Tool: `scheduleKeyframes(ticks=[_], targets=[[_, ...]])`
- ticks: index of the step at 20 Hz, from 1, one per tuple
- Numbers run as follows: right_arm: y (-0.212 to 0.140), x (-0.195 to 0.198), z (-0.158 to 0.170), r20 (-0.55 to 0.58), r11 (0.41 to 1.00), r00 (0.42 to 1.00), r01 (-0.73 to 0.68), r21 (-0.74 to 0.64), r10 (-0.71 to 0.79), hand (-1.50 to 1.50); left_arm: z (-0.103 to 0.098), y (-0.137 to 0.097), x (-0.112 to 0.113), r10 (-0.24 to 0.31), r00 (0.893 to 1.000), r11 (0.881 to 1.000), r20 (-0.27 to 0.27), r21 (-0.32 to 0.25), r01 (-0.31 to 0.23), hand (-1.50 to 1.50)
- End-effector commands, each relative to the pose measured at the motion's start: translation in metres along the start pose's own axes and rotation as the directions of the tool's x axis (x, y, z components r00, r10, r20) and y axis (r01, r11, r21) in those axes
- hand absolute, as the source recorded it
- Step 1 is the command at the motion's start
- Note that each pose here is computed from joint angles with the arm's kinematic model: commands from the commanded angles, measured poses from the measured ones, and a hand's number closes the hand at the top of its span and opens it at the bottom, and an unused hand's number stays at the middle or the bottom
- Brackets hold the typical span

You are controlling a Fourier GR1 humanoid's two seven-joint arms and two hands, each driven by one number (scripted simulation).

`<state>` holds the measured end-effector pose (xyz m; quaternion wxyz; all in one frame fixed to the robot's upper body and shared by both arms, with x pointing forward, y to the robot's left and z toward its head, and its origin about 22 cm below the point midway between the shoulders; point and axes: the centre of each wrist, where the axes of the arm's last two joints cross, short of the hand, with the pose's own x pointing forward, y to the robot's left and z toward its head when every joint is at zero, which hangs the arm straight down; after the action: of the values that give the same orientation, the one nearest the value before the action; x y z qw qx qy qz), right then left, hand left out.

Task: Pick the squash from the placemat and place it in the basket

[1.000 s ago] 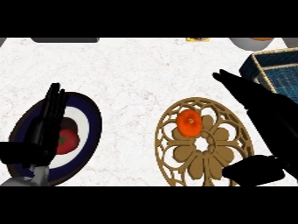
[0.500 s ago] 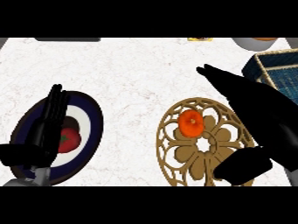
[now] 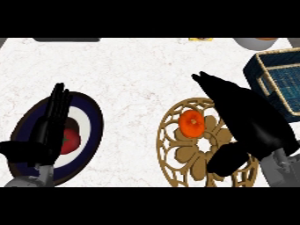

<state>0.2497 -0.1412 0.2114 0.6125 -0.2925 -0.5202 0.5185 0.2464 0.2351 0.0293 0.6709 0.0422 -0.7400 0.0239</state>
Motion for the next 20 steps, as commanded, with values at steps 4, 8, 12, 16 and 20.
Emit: scheduleKeyframes(ticks=[4, 8, 12, 16, 20], targets=[[0.032, -0.003, 0.000, -0.110, 0.999, 0.994, -0.004, 0.033, 0.007, -1.50, -0.004, 0.000, 0.023, 0.020, 1.000, 1.000, 0.004, -0.003, -0.020, 0.00], [0.047, -0.004, 0.000, -0.088, 1.000, 0.996, 0.010, 0.014, -0.009, -1.50, 0.000, -0.002, 0.018, 0.008, 1.000, 1.000, 0.004, 0.010, -0.008, 0.00], [0.053, -0.007, -0.020, -0.107, 1.000, 0.994, -0.028, -0.006, 0.027, -1.50, 0.010, 0.006, 0.005, 0.001, 1.000, 1.000, 0.006, 0.001, -0.001, 0.00], [0.057, -0.010, -0.031, -0.134, 0.999, 0.991, -0.033, -0.021, 0.030, -1.50, -0.001, 0.002, 0.001, -0.002, 1.000, 1.000, 0.003, 0.003, 0.002, 0.00], [0.084, -0.020, -0.032, -0.120, 0.999, 0.993, -0.015, -0.032, 0.011, -1.50, -0.001, -0.004, -0.005, -0.016, 1.000, 1.000, 0.013, 0.001, 0.016, 0.00]])
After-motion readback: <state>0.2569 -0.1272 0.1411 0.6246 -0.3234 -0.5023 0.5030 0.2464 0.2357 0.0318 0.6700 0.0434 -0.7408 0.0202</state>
